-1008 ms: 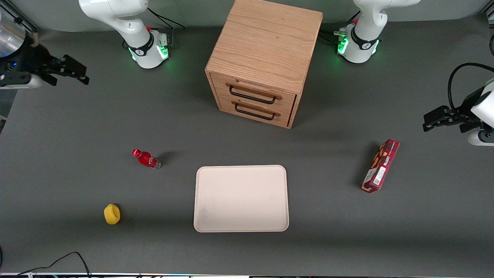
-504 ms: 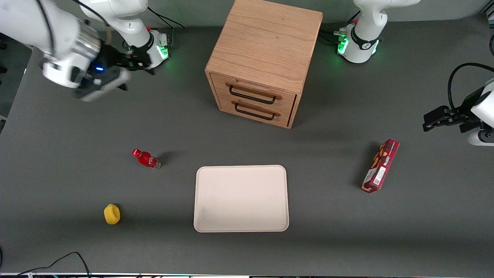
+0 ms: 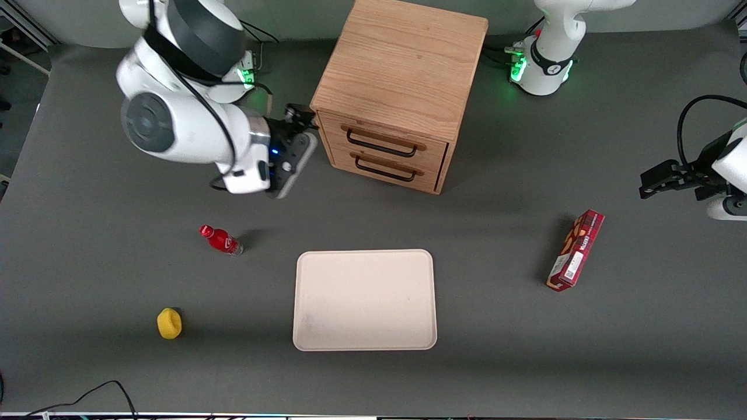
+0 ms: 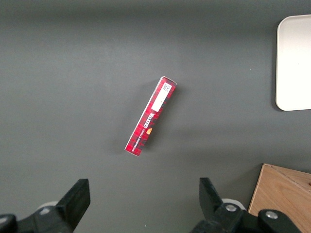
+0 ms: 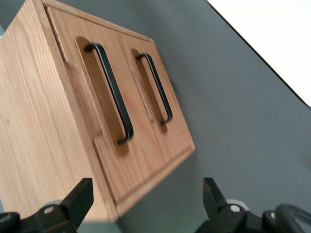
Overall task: Open upper drawer
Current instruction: 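Move the right gripper toward the upper drawer's black handle, then hook the right gripper fingers behind the upper drawer handle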
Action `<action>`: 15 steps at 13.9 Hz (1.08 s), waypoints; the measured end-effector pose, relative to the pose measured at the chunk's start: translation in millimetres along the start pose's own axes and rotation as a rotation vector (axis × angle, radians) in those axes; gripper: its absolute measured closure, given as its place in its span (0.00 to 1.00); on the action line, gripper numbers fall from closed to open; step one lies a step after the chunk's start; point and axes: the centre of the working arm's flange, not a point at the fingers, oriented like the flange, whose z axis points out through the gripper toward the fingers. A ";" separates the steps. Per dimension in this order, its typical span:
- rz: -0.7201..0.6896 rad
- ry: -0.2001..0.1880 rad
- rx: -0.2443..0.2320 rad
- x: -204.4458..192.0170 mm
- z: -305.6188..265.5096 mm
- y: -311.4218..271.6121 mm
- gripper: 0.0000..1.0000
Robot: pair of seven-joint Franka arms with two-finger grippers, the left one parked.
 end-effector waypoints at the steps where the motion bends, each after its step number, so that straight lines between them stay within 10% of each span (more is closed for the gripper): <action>1: -0.014 0.000 0.023 12.6 17.2 1.1 0.00; 15: -0.084 -0.019 0.064 77.6 146.6 -10.9 0.00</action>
